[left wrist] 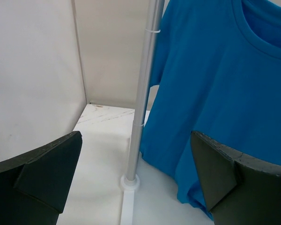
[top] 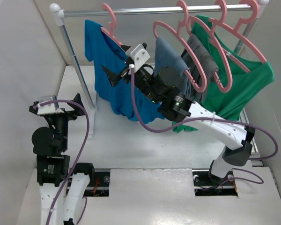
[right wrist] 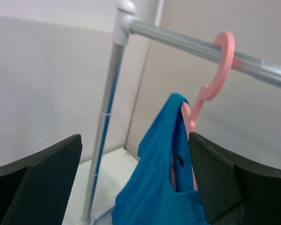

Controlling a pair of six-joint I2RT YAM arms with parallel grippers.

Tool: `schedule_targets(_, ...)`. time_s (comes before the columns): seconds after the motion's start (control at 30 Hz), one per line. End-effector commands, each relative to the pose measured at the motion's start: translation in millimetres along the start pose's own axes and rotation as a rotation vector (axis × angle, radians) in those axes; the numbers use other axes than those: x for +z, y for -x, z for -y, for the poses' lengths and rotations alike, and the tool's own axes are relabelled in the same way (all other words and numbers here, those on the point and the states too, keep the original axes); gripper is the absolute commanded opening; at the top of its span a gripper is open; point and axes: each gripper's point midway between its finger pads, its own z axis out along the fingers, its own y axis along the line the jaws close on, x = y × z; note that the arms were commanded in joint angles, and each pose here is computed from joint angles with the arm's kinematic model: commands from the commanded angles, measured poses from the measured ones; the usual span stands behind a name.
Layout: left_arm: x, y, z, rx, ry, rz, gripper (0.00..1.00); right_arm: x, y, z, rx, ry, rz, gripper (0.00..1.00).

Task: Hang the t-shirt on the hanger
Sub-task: Hang the hanger with tshirt onto the clothesline

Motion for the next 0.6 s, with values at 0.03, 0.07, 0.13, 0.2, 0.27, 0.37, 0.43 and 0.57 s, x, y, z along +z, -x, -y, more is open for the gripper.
schedule_targets(0.03, 0, 5, 3, 0.016, -0.023, 0.032, 1.00, -22, 56, -15, 0.031, 0.158, 0.110, 1.00)
schedule_targets(0.07, 1, 0, 3, 0.017, -0.022, 0.023, 1.00, -29, 60, -14, 0.030, 0.175, 0.108, 1.00)
schedule_targets(0.13, 1, -6, 4, 0.032, -0.030, 0.004, 1.00, -36, 66, -20, 0.028, 0.223, 0.122, 1.00)
schedule_targets(0.2, 2, -11, 3, 0.044, -0.030, -0.005, 1.00, -48, 73, -25, 0.030, 0.268, 0.129, 1.00)
schedule_targets(0.27, 3, -19, 2, 0.056, -0.029, -0.026, 1.00, -58, 73, -27, 0.029, 0.298, 0.129, 1.00)
schedule_targets(0.37, 4, -33, 1, 0.100, -0.038, -0.062, 1.00, -83, 50, -16, 0.016, 0.266, 0.029, 1.00)
schedule_targets(0.43, 2, -49, 1, 0.114, -0.047, -0.096, 1.00, -109, 21, -10, 0.000, 0.251, -0.067, 0.97)
schedule_targets(0.57, -1, -75, -5, 0.162, -0.039, -0.148, 1.00, -152, -4, -1, 0.050, 0.203, -0.147, 0.77)
